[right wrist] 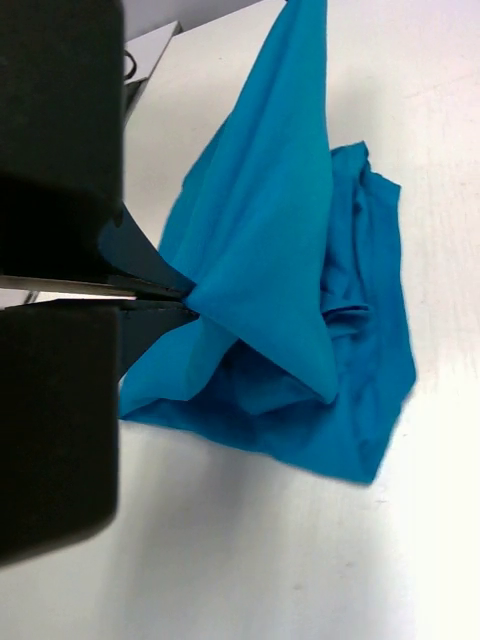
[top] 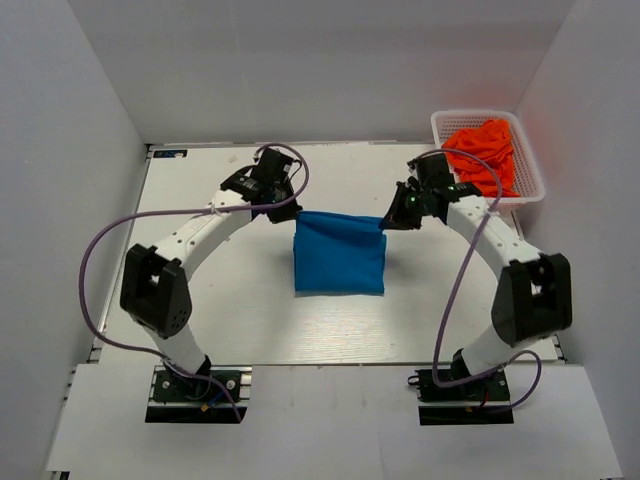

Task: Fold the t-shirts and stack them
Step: Fold the long partially folded tshirt into a neat square, then put the neatly folded tshirt into the corner of the board with the left arm

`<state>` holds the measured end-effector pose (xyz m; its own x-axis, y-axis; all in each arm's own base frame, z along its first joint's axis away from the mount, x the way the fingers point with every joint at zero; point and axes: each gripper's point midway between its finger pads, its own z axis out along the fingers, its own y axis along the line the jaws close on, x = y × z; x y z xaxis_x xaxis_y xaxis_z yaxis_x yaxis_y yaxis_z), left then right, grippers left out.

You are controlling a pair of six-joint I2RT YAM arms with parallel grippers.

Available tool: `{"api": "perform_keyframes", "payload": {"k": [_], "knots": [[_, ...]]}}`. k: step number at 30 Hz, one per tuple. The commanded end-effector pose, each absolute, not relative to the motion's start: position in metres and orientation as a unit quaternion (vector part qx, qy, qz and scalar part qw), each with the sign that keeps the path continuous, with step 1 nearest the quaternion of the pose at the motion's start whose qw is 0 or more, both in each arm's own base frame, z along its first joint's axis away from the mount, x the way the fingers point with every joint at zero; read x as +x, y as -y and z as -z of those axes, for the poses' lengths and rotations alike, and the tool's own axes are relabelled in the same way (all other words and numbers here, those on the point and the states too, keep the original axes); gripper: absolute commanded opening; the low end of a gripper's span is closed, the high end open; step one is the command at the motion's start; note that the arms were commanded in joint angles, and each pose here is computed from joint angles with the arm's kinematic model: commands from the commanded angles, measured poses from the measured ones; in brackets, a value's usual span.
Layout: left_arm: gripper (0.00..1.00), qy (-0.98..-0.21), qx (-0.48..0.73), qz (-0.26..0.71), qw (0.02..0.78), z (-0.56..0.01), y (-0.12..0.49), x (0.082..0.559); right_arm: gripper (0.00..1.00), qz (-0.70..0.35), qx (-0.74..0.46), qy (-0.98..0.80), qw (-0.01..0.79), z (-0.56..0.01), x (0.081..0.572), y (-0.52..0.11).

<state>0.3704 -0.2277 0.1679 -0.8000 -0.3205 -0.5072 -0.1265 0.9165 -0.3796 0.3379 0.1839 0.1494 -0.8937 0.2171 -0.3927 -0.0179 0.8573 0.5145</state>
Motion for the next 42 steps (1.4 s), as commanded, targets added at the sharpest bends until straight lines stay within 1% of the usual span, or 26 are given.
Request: {"api": "perform_keyframes", "payload": {"k": [1,4,6,7,8,9,10,11,13,16,17,18,19,20,21,22,24,26,27,29,31,35,37,39,41,42], "knots": [[0.0,-0.932,-0.167,0.1,0.305,-0.161,0.192,0.39,0.0,-0.258,0.048,-0.935,0.237,-0.146,0.37,-0.184],[0.0,-0.937,-0.179,0.089,0.286,-0.141,0.189,0.399,0.0,-0.258,0.053,-0.939,0.22,-0.133,0.384,-0.19],[0.0,-0.935,-0.178,0.098,0.291,-0.136,0.197,0.411,0.0,-0.24,0.069,-0.944,0.216,-0.121,0.392,-0.186],[0.08,-0.938,-0.169,0.096,0.288,-0.127,0.197,0.418,0.0,-0.235,0.089,-0.945,0.21,-0.117,0.398,-0.186],[0.13,-0.935,-0.169,0.1,0.294,-0.13,0.2,0.425,0.0,-0.22,0.101,-0.946,0.215,-0.114,0.402,-0.181],[0.13,-0.933,-0.165,0.104,0.303,-0.132,0.204,0.433,0.0,-0.209,0.123,-0.945,0.22,-0.112,0.408,-0.176],[0.18,-0.935,-0.152,0.1,0.304,-0.13,0.204,0.436,0.0,-0.203,0.129,-0.946,0.218,-0.105,0.411,-0.175],[0.18,-0.935,-0.15,0.103,0.305,-0.13,0.205,0.444,0.0,-0.195,0.137,-0.946,0.22,-0.104,0.413,-0.172],[0.23,-0.936,-0.133,0.111,0.306,-0.13,0.209,0.447,0.0,-0.184,0.156,-0.943,0.227,-0.1,0.418,-0.167],[0.52,-0.942,-0.106,0.112,0.299,-0.129,0.21,0.443,0.0,-0.192,0.167,-0.94,0.229,-0.099,0.42,-0.169],[0.68,-0.943,-0.106,0.109,0.296,-0.125,0.21,0.441,0.12,-0.191,0.175,-0.938,0.23,-0.098,0.421,-0.169],[0.9,-0.945,-0.104,0.112,0.29,-0.124,0.21,0.438,0.36,-0.189,0.178,-0.938,0.23,-0.098,0.421,-0.168],[1.0,-0.947,-0.098,0.107,0.285,-0.121,0.207,0.432,0.51,-0.186,0.179,-0.938,0.23,-0.098,0.421,-0.167],[1.0,-0.95,-0.091,0.102,0.281,-0.116,0.205,0.43,0.66,-0.176,0.186,-0.937,0.237,-0.1,0.423,-0.163],[1.0,-0.949,-0.081,0.114,0.282,-0.12,0.208,0.427,0.87,-0.172,0.187,-0.938,0.237,-0.101,0.422,-0.161],[1.0,-0.952,-0.081,0.109,0.274,-0.113,0.206,0.423,0.9,-0.169,0.185,-0.938,0.241,-0.104,0.422,-0.16],[1.0,-0.95,-0.036,0.14,0.277,-0.119,0.22,0.414,0.9,-0.144,0.192,-0.938,0.249,-0.107,0.419,-0.15],[1.0,-0.95,-0.005,0.15,0.274,-0.11,0.226,0.407,0.9,-0.138,0.191,-0.936,0.261,-0.116,0.414,-0.145],[0.96,-0.949,0.031,0.172,0.261,-0.107,0.237,0.398,0.9,-0.141,0.191,-0.935,0.264,-0.113,0.406,-0.143],[0.9,-0.95,0.051,0.198,0.237,-0.095,0.244,0.384,0.9,-0.15,0.191,-0.932,0.27,-0.119,0.396,-0.142],[0.84,-0.952,0.061,0.211,0.214,-0.078,0.252,0.373,0.9,-0.147,0.192,-0.93,0.275,-0.12,0.383,-0.136],[0.8,-0.946,0.076,0.245,0.197,-0.064,0.266,0.364,0.9,-0.134,0.19,-0.935,0.269,-0.115,0.362,-0.127],[0.8,-0.941,0.076,0.261,0.203,-0.063,0.272,0.364,0.9,-0.131,0.187,-0.937,0.265,-0.112,0.354,-0.124],[0.76,-0.942,0.077,0.264,0.193,-0.05,0.278,0.362,0.9,-0.128,0.187,-0.939,0.26,-0.109,0.349,-0.124],[0.63,-0.947,0.071,0.247,0.194,-0.042,0.278,0.367,0.9,-0.126,0.188,-0.939,0.257,-0.108,0.347,-0.122],[0.48,-0.958,0.064,0.209,0.183,-0.026,0.27,0.365,0.9,-0.125,0.187,-0.94,0.256,-0.106,0.345,-0.122]]}}
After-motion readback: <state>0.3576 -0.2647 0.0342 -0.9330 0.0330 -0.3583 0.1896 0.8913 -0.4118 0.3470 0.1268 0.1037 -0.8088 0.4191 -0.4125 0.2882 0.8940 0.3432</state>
